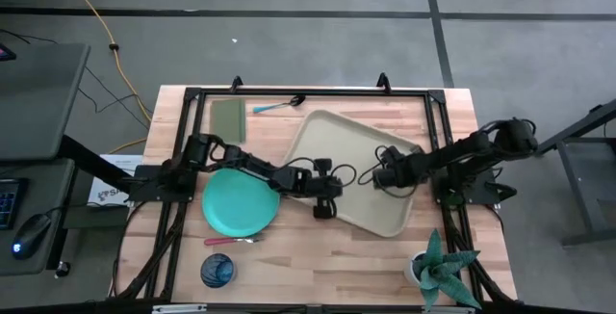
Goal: Pick and place plate/cup/fork/spoon on tray
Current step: Adjust the gray serving tray
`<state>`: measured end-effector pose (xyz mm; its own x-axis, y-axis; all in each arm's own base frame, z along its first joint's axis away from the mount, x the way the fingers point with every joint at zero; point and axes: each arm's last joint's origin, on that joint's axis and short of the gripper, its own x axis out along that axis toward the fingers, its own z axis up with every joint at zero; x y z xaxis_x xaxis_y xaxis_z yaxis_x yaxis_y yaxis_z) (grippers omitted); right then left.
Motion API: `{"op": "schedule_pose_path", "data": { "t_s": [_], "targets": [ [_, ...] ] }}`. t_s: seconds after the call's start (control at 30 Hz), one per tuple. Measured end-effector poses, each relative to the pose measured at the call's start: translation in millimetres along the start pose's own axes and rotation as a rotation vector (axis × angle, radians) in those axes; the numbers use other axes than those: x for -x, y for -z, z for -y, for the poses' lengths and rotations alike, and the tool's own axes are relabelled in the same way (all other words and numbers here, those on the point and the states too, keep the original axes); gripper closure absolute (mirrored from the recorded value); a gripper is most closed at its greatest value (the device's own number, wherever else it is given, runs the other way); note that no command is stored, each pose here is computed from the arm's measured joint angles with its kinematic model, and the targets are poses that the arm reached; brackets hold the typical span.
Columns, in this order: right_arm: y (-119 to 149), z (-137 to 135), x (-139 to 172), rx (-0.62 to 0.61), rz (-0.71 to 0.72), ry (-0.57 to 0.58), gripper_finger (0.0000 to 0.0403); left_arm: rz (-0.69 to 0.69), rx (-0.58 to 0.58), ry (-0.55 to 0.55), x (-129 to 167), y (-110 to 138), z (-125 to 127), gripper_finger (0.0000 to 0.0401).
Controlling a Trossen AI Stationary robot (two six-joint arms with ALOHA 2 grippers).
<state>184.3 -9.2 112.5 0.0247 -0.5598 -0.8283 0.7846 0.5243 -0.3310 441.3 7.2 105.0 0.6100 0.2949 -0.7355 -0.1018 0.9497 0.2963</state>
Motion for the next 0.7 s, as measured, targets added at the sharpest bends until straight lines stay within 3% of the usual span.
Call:
{"op": "schedule_pose_path", "data": {
  "t_s": [0.27, 0.4, 0.6, 0.7],
  "targets": [
    [-34, 8, -19, 0.019, 0.066, -0.047, 0.0403, 0.048, 0.015, 0.084, -1, -4, -1, 0.0401],
    [-43, 14, -22, 0.075, 0.058, -0.068, 0.0403, 0.045, -0.029, 0.047, 3, -6, -5, 0.0401],
    [-45, 10, 12, 0.139, 0.110, -0.184, 0.0403, 0.090, -0.036, -0.088, 36, -26, -26, 0.0401],
    [-39, 8, 37, 0.163, 0.165, -0.299, 0.0403, 0.109, -0.019, -0.125, 50, -33, -41, 0.0401]
  ]
}}
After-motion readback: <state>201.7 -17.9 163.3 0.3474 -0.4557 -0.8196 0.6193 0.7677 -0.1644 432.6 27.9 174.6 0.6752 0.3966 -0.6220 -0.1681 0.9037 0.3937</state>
